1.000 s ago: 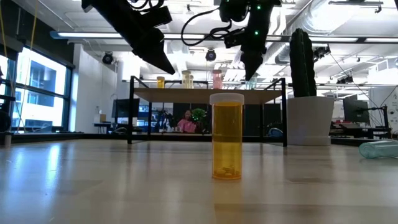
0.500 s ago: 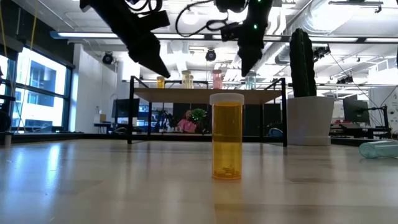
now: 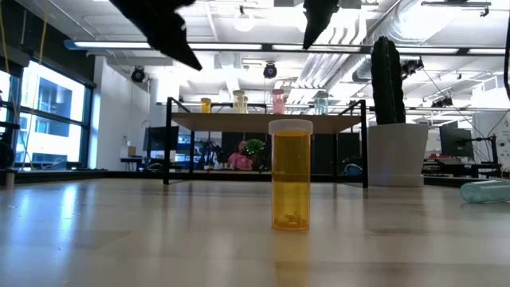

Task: Pick and place medicine bottles onto shelf by color
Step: Adjust the pink pill bottle on the shelf

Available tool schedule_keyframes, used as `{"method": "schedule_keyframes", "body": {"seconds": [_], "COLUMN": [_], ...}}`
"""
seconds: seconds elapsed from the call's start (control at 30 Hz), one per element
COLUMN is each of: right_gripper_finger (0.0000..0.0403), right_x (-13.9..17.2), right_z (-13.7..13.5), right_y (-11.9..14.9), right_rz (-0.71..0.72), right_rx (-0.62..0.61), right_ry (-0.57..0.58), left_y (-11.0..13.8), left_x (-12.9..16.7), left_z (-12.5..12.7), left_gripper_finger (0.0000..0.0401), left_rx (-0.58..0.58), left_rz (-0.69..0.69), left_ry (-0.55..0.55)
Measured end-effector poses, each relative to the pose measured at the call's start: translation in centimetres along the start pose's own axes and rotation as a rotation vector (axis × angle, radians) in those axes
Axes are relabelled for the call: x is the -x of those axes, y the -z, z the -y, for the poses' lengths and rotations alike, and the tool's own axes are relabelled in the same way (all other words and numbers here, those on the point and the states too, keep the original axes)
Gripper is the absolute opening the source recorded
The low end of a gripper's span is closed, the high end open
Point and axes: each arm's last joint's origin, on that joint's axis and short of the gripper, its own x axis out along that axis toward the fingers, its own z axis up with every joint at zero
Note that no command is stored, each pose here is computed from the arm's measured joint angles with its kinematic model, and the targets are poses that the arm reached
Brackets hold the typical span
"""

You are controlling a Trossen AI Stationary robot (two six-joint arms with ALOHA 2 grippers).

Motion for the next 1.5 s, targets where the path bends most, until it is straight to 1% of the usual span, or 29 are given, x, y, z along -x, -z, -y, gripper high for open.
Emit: {"method": "schedule_keyframes", "body": {"seconds": [0.1,0.13,0.23,0.3,0.47,0.53,0.7,0.77,0.97,1.1,1.3,1.5], "right_gripper_finger": [0.0169,0.0169,0.0169,0.0169,0.0169,0.0169,0.0169,0.0169,0.0169,0.0169,0.0169,0.0169], "right_x": [1.1,1.6,2.5,2.8,3.1,2.9,1.4,0.4,-2.7,-4.3,-6.5,-8.7], "right_z": [0.1,0.1,-0.1,-0.5,-1.9,-2.6,-4.3,-5.1,-7.4,-8.6,-10.1,-11.6], "right_y": [0.8,1.3,3.4,4.9,8.5,9.5,11.3,11.7,11.7,11.6,11.3,10.2], "right_rz": [-0.011,-0.013,-0.019,-0.004,0.098,0.148,0.264,0.305,0.433,0.533,0.659,0.686], "right_rx": [-0.017,-0.031,-0.083,-0.11,-0.181,-0.198,-0.236,-0.242,-0.252,-0.283,-0.33,-0.336], "right_ry": [-0.026,-0.05,-0.123,-0.139,-0.166,-0.186,-0.249,-0.261,-0.242,-0.227,-0.205,-0.198], "left_y": [0.1,0.1,0.8,1.5,3.1,3.5,4.3,4.6,5.5,6.1,6.7,6.7], "left_x": [0.8,1.0,1.2,1.0,0.7,0.5,-0.2,-0.4,-0.8,-1.0,-1.3,-1.3], "left_z": [-0.4,-0.5,-0.4,-0.1,0.4,0.7,1.5,1.7,2.3,2.6,2.8,2.8], "left_gripper_finger": [0.02,0.02,0.02,0.02,0.02,0.02,0.02,0.02,0.02,0.02,0.02,0.02], "left_rx": [0.037,0.051,0.085,0.113,0.198,0.232,0.266,0.277,0.295,0.284,0.264,0.249], "left_rz": [0.015,0.026,0.057,0.075,0.13,0.169,0.242,0.267,0.324,0.332,0.313,0.315], "left_ry": [0.017,0.027,0.062,0.081,0.118,0.137,0.205,0.224,0.267,0.294,0.286,0.277]}}
